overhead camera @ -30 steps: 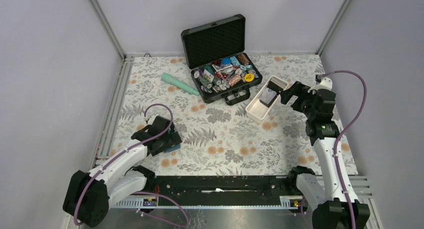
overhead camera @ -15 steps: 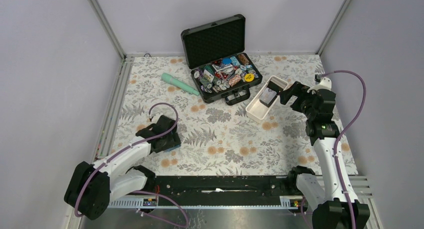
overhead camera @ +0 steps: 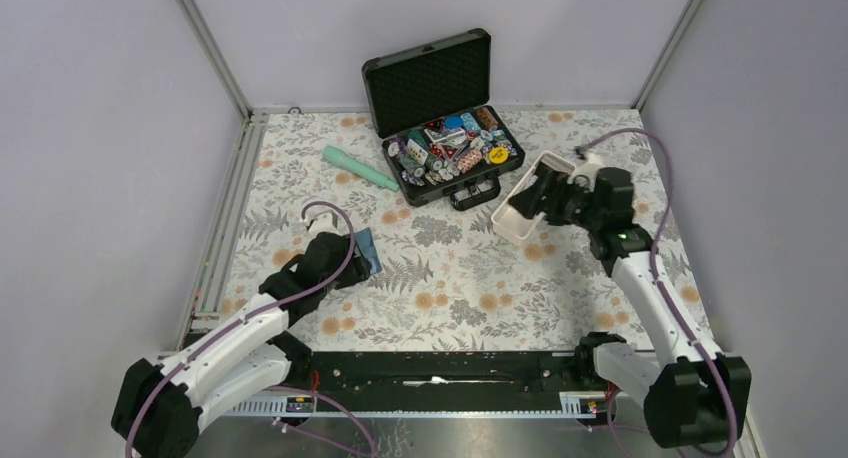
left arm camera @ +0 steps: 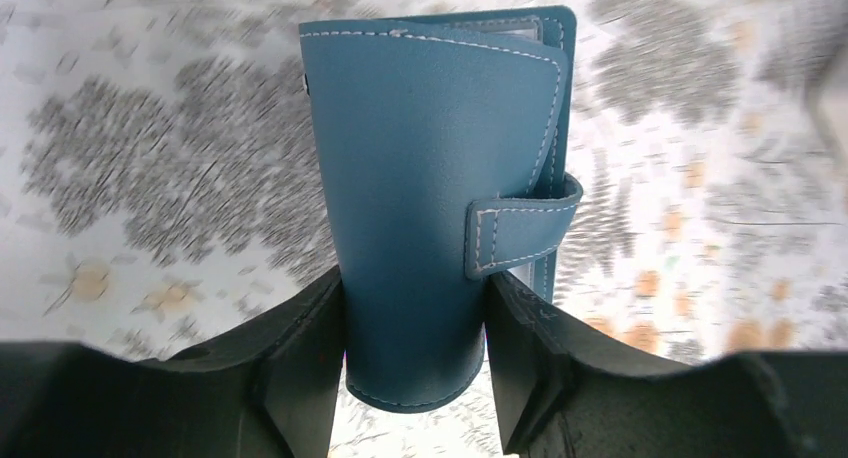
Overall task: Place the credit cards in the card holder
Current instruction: Open the card holder at the center of the board.
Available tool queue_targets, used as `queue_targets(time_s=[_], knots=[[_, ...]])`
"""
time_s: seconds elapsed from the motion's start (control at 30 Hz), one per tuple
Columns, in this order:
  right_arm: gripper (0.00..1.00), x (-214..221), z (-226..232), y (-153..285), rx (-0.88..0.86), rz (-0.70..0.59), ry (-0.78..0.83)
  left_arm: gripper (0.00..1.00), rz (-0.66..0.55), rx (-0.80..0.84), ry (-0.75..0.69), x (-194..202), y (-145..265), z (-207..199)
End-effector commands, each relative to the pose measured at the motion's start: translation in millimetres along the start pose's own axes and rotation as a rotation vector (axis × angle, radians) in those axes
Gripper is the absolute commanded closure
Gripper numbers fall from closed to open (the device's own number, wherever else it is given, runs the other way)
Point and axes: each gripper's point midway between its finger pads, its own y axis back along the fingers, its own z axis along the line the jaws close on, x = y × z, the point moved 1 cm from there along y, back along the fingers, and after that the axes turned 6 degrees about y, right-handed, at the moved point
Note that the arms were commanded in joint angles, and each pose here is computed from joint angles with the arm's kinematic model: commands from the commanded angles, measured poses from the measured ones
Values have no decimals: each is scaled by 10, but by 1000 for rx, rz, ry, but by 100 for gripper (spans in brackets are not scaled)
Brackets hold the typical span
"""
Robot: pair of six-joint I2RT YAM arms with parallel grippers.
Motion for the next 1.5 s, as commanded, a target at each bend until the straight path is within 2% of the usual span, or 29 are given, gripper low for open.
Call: queue_targets(time_s=[0.0,0.1,0.2,0.37,0.6,0.8,0.97,1.17,1.3,1.37,1.47], knots=[[0,21,763,-189,-210,30,34,48,-197,259,-35,-447,206,-606],[1,167,1193,-327,-355,59,-25,48,-273,386,-57,-571,363,-876],[3,241,1549,-416,-424,68,-63,48,-324,493,-71,-648,499,-1141],[14,247,1883,-405,-492,65,-68,47,-303,602,-114,-521,608,-1525],[16,392,1787,-362,-429,119,-14,46,-293,725,-176,-354,827,-1984],[17,469,1858,-272,-498,141,-16,45,-248,757,-200,-218,807,-2180],[23,475,1871,-189,-518,142,33,44,-211,704,-241,-144,746,-2215],[31,578,1718,-174,-452,195,143,43,-195,690,-248,-103,745,-2224],[47,552,1725,-175,-454,177,147,43,-186,700,-246,-63,742,-2264],[47,535,1737,-174,-461,163,142,43,-176,697,-254,-34,725,-2280],[41,534,1712,-196,-447,156,141,43,-162,699,-270,8,719,-2303]])
